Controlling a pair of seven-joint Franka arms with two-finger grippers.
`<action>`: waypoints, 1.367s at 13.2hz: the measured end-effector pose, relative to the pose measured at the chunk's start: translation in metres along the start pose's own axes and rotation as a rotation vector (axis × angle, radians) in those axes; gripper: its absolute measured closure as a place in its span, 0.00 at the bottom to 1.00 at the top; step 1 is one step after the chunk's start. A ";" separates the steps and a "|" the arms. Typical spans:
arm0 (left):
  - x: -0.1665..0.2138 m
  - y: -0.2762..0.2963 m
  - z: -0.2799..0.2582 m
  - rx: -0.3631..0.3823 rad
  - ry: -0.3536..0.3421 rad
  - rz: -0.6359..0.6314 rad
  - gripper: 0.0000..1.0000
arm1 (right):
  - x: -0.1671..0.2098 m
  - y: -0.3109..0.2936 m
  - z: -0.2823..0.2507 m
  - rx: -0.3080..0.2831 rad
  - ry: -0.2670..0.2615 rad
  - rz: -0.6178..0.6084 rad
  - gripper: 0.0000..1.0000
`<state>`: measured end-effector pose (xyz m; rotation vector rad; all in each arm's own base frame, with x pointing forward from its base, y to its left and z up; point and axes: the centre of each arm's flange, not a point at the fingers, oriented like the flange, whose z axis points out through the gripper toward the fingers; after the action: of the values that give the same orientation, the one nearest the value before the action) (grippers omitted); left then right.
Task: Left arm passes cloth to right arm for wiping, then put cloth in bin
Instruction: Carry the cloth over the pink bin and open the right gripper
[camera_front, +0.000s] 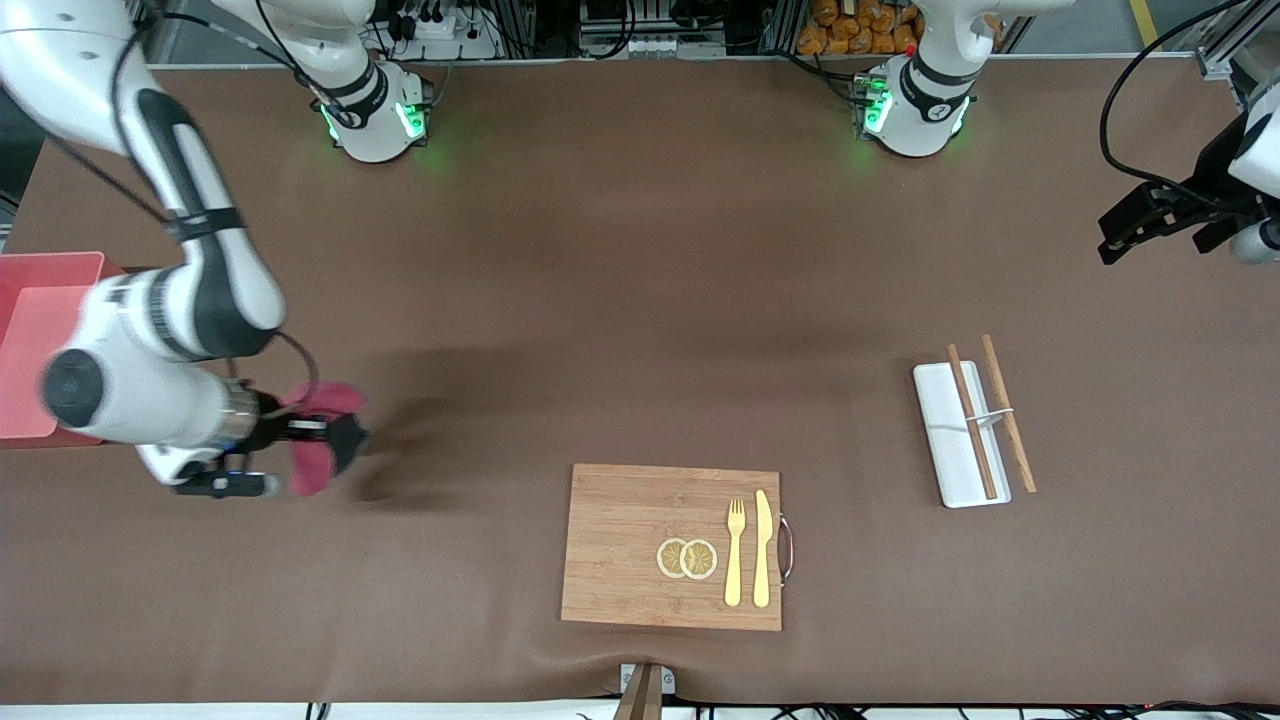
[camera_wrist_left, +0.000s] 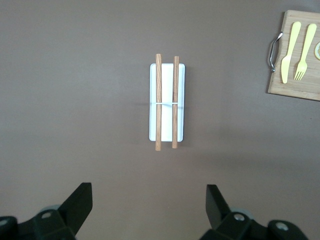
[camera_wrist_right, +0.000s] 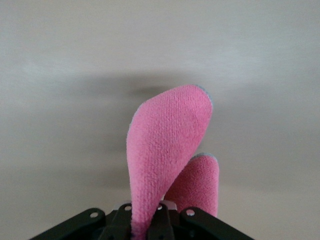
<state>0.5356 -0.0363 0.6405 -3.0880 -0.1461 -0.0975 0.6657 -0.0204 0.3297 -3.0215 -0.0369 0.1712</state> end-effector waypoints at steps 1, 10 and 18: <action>0.000 0.001 0.001 0.000 0.000 0.003 0.00 | -0.006 0.032 -0.012 -0.004 -0.007 -0.029 0.96; -0.002 -0.004 0.001 0.003 -0.017 -0.007 0.00 | -0.092 0.249 -0.161 -0.130 -0.017 -0.268 0.96; -0.002 -0.005 0.000 0.003 -0.017 -0.009 0.00 | -0.123 0.420 -0.036 -0.146 0.024 -0.389 0.96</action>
<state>0.5332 -0.0312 0.6401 -3.0862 -0.1603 -0.0717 0.5549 -0.4453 0.3306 -3.0807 -0.6543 0.0991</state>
